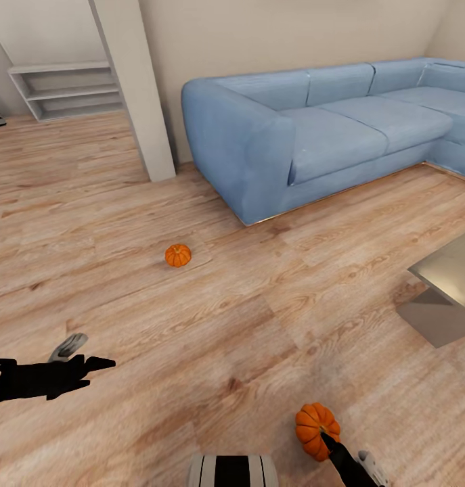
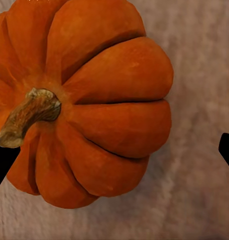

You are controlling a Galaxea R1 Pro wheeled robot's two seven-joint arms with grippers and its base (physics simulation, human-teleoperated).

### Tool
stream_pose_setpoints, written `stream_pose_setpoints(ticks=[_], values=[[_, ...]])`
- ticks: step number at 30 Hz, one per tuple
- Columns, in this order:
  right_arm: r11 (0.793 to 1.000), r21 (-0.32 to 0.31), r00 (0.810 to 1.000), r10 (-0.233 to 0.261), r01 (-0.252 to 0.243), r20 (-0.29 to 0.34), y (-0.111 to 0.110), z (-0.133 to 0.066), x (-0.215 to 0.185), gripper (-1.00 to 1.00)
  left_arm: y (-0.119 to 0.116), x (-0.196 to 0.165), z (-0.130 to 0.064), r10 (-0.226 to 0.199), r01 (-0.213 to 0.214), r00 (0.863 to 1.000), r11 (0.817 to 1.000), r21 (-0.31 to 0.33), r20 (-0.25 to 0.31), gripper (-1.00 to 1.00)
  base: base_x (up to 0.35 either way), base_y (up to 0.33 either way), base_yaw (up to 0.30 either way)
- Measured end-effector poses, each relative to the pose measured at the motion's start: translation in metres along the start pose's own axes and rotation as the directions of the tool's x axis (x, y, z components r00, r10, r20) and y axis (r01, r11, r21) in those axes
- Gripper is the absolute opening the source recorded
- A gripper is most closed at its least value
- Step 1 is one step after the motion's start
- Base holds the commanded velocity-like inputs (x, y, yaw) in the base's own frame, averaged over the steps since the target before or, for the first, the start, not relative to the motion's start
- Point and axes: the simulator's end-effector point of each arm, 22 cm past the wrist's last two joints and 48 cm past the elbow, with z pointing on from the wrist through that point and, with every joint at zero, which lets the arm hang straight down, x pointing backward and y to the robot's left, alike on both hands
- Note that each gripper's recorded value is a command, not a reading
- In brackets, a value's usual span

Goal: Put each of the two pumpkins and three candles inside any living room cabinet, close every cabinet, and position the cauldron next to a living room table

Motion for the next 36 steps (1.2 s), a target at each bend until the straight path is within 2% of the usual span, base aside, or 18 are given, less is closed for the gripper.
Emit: stream_pose_setpoints(ticks=[17,36], values=[[1.000,0.007,1.000,0.001,-0.001,-0.004,-0.0034,0.0010,0.0022,1.00,0.0017,0.0015,0.0033,-0.003,0.003,1.000,1.000,-0.002,-0.007,1.00,0.001,0.000,0.000],[1.000,0.006,1.000,0.001,-0.001,-0.005,-0.0027,0.0011,0.0031,1.00,0.0034,0.0076,0.0071,0.006,-0.006,1.000,1.000,-0.012,-0.023,1.00,0.085,0.027,0.000]])
